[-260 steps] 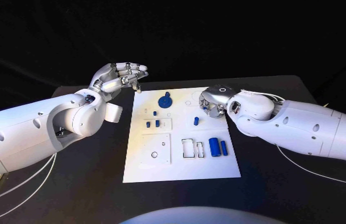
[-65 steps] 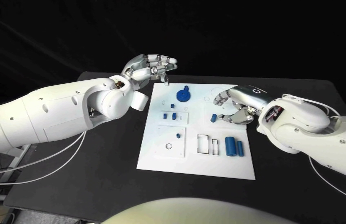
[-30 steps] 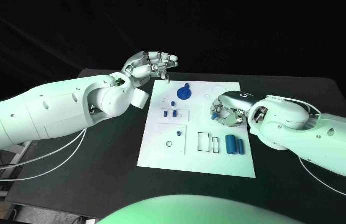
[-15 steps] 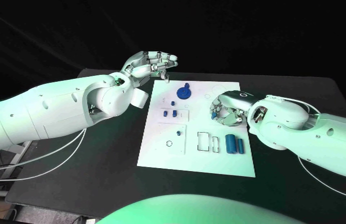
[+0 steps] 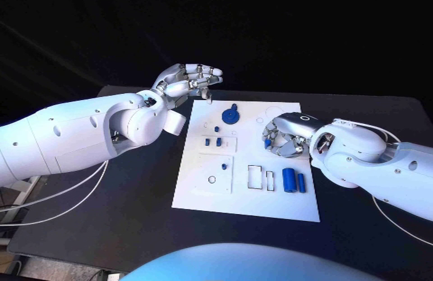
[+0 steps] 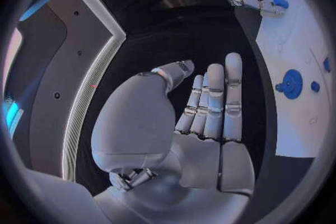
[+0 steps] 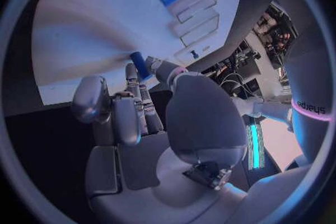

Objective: Assemble the parts on the task board

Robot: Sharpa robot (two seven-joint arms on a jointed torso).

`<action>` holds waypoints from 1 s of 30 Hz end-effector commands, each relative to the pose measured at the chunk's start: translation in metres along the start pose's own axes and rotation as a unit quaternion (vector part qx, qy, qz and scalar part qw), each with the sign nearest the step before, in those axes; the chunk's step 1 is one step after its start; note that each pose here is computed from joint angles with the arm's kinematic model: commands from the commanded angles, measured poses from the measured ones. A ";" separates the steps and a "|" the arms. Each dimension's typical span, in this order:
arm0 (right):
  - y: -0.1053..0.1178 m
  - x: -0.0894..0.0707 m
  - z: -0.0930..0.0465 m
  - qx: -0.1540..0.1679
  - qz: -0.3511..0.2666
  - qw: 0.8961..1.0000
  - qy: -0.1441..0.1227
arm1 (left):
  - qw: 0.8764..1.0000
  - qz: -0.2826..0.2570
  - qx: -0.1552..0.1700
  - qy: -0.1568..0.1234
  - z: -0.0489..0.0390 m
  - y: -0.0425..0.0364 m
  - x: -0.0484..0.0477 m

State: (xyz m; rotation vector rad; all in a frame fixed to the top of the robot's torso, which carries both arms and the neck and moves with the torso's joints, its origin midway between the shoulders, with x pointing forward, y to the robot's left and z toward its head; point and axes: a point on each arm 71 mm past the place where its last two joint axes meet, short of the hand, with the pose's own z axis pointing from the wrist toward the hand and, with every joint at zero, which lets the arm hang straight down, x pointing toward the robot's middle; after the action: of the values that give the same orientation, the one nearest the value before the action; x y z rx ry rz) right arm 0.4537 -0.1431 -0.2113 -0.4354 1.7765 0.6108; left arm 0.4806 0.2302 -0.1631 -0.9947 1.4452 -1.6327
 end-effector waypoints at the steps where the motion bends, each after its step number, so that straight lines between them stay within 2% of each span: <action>1: 0.000 -0.001 0.000 0.003 -0.003 1.000 -0.006 | 1.000 -0.003 0.003 0.009 0.0002 -0.0009 0.0016; 19: 0.000 -0.001 0.000 0.007 -0.005 1.000 -0.012 | 1.000 -0.003 0.003 0.009 0.0004 -0.0007 0.0015; 30: 0.001 -0.003 -0.002 0.003 -0.004 0.999 -0.033 | 1.000 -0.003 0.002 0.008 0.0006 -0.0006 0.0011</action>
State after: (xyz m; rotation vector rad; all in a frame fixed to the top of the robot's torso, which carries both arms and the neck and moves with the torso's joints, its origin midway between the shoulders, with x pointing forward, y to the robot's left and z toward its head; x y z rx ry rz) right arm 0.4534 -0.1444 -0.2104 -0.4174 1.7506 0.5992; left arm 0.4809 0.2307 -0.1634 -0.9961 1.4467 -1.6307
